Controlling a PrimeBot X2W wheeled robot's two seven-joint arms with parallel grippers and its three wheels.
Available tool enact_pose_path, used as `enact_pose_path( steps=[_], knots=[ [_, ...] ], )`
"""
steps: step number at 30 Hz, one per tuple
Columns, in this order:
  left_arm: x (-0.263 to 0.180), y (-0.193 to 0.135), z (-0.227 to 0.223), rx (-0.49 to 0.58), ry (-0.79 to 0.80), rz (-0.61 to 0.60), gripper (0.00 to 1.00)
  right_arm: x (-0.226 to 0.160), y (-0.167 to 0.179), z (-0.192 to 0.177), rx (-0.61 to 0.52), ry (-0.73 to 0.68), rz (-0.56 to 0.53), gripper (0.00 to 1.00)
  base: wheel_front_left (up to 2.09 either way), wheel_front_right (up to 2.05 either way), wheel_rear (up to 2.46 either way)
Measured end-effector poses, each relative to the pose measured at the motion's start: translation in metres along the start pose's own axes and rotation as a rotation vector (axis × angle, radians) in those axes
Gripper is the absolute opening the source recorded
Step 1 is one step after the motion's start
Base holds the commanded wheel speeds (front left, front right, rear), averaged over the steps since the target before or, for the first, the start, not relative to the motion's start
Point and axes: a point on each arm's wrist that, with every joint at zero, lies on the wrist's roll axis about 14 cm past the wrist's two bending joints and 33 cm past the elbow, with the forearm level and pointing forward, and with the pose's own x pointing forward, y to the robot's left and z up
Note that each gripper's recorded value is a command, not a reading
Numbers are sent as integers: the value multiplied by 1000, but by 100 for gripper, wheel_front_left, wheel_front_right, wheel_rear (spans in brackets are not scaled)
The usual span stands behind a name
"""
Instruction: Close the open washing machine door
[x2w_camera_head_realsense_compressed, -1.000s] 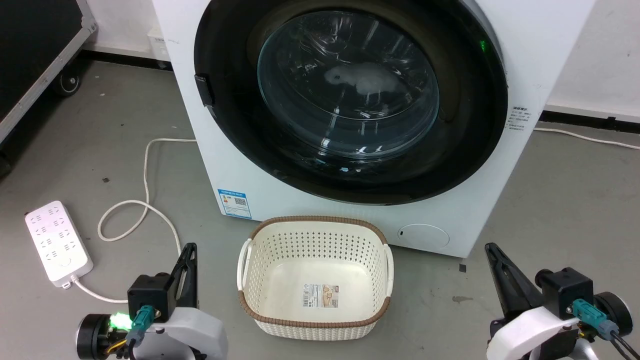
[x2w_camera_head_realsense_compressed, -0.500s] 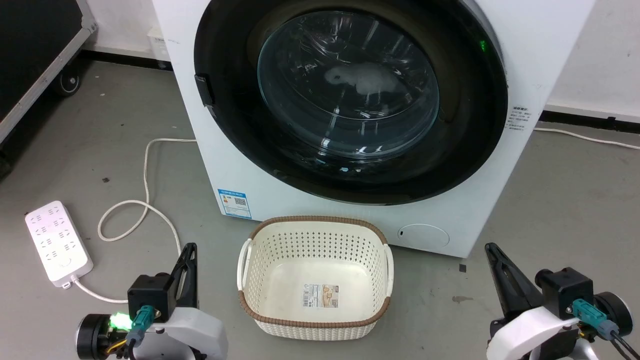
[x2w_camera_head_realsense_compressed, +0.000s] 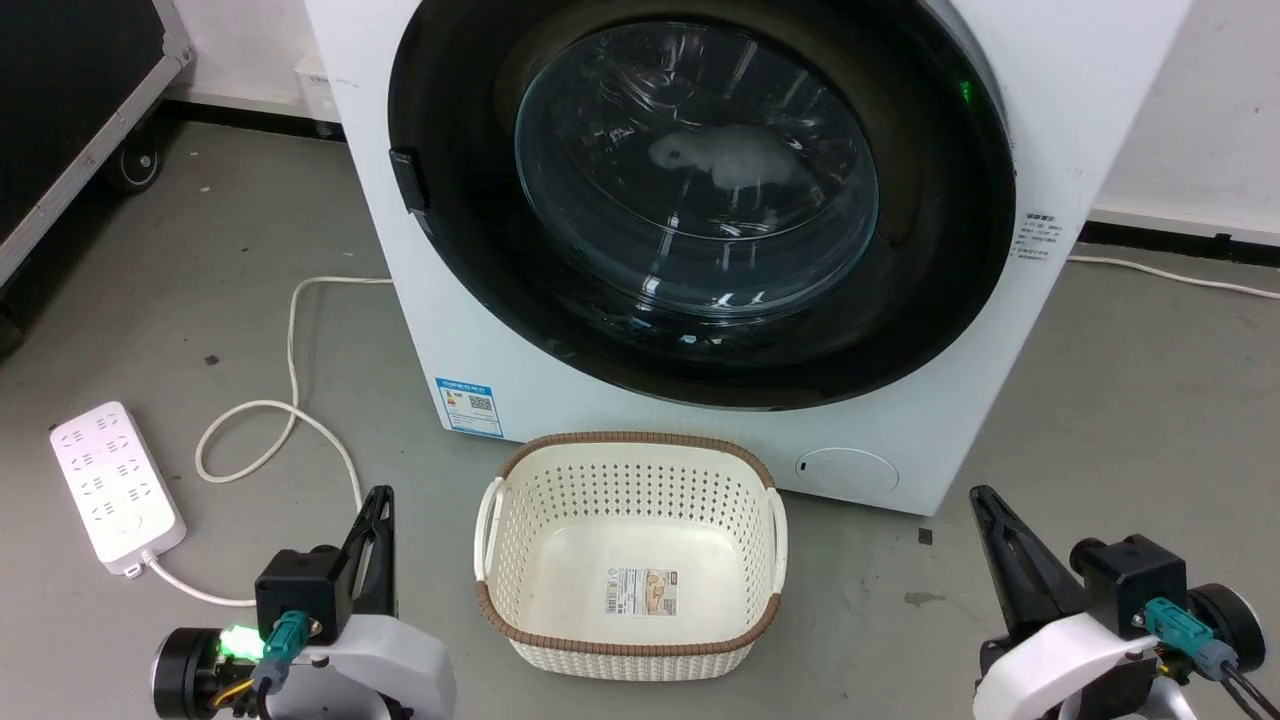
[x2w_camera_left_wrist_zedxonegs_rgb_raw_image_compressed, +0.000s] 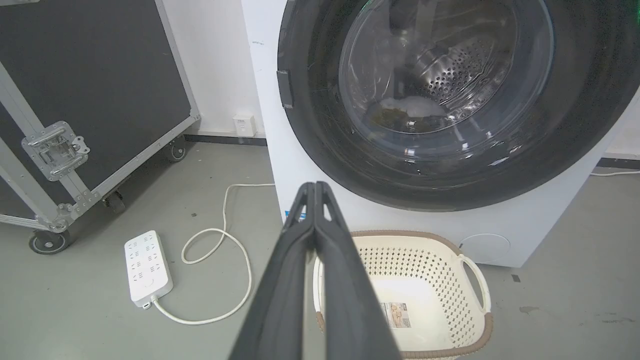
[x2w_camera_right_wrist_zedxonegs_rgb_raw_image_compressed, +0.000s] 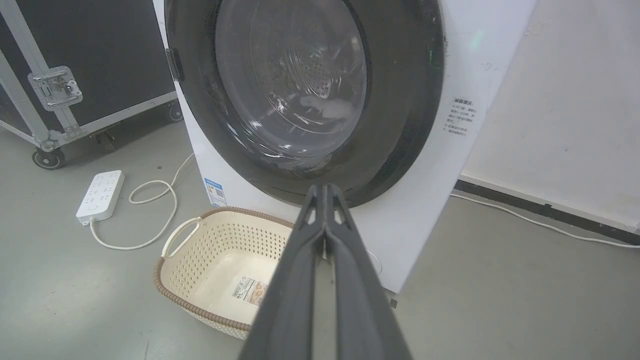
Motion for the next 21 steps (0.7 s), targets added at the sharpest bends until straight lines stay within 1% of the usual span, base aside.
enact_pose_path(
  steps=[21],
  knots=[
    [0,0,0,0,0,0,0,0,0,0,0,0,0,0,0,0,0]
  ],
)
